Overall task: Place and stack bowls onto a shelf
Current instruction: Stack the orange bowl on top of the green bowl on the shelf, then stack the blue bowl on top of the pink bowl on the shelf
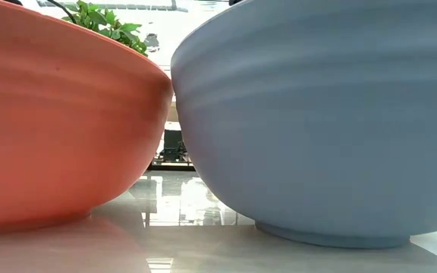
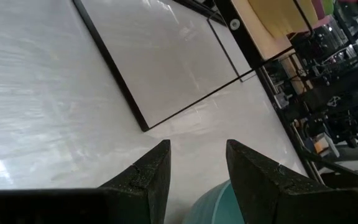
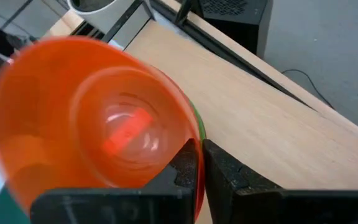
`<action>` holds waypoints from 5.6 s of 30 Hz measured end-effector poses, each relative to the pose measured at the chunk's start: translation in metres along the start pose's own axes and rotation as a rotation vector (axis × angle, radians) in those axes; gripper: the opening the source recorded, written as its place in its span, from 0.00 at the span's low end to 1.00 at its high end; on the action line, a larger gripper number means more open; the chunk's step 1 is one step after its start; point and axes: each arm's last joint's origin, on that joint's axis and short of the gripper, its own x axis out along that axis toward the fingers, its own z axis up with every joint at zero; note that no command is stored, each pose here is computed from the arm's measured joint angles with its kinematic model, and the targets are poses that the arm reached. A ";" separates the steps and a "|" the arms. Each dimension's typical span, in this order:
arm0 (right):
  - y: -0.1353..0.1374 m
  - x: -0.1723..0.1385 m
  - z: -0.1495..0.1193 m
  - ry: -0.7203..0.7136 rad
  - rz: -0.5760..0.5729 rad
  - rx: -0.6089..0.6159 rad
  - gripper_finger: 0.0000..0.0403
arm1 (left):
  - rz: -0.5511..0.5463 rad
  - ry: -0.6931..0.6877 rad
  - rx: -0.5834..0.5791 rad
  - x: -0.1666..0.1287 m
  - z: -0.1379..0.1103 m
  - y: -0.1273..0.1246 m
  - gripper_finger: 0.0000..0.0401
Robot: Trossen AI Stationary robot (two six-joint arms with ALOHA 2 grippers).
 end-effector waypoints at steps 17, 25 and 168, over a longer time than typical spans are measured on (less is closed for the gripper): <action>0.002 -0.007 0.011 -0.107 0.046 -0.025 0.39 | 0.003 -0.007 0.000 0.000 0.000 0.000 0.35; 0.017 -0.040 0.015 -0.193 0.124 -0.059 0.32 | 0.004 -0.010 0.000 0.000 0.000 0.000 0.35; 0.099 -0.249 -0.207 -0.128 0.192 -0.252 0.55 | -0.026 0.064 0.023 0.000 -0.002 -0.001 0.35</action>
